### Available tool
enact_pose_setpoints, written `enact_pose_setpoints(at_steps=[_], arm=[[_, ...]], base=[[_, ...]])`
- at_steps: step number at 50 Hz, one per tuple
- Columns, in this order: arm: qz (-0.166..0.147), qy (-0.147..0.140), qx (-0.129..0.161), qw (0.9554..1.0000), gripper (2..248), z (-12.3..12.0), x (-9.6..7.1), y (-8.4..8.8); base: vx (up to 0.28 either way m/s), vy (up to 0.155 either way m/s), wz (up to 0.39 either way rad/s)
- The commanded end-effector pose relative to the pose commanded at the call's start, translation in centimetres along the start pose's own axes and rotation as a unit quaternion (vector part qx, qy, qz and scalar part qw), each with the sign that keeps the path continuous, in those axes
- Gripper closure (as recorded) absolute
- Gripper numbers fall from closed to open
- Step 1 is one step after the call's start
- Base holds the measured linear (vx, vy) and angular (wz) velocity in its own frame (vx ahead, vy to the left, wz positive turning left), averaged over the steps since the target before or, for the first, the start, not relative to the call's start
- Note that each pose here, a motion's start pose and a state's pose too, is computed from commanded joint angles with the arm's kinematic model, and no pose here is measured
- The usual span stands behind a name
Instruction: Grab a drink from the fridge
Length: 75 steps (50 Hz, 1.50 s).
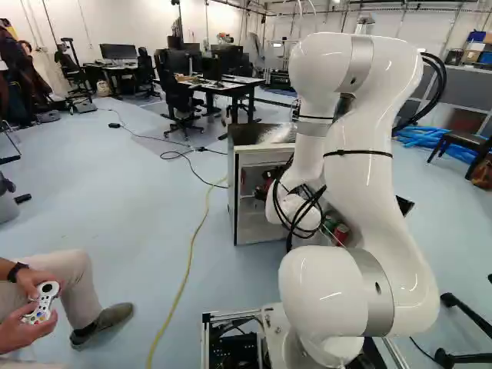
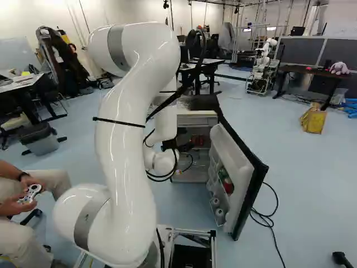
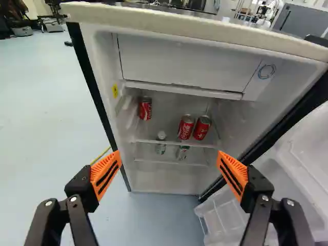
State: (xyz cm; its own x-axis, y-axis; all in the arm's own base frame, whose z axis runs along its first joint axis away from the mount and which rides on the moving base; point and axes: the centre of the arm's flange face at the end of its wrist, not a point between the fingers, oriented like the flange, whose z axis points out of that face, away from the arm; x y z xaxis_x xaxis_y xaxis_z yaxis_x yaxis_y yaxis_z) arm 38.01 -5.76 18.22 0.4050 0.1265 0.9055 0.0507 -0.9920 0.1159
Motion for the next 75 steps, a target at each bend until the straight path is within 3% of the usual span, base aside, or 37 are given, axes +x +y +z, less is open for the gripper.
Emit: enact_pose_setpoints(at_steps=[17,38,75], arm=[[0.003,-0.006,-0.004,1.0,3,2.9,-1.5,0.8],[0.003,-0.011,-0.001,0.9999,3,6.1,-3.4,0.7],[0.008,-0.022,-0.02,0.9995,3,10.9,-7.1,0.8]], base=[[0.0,0.0,0.0],[0.0,0.0,0.0],[0.0,0.0,0.0]])
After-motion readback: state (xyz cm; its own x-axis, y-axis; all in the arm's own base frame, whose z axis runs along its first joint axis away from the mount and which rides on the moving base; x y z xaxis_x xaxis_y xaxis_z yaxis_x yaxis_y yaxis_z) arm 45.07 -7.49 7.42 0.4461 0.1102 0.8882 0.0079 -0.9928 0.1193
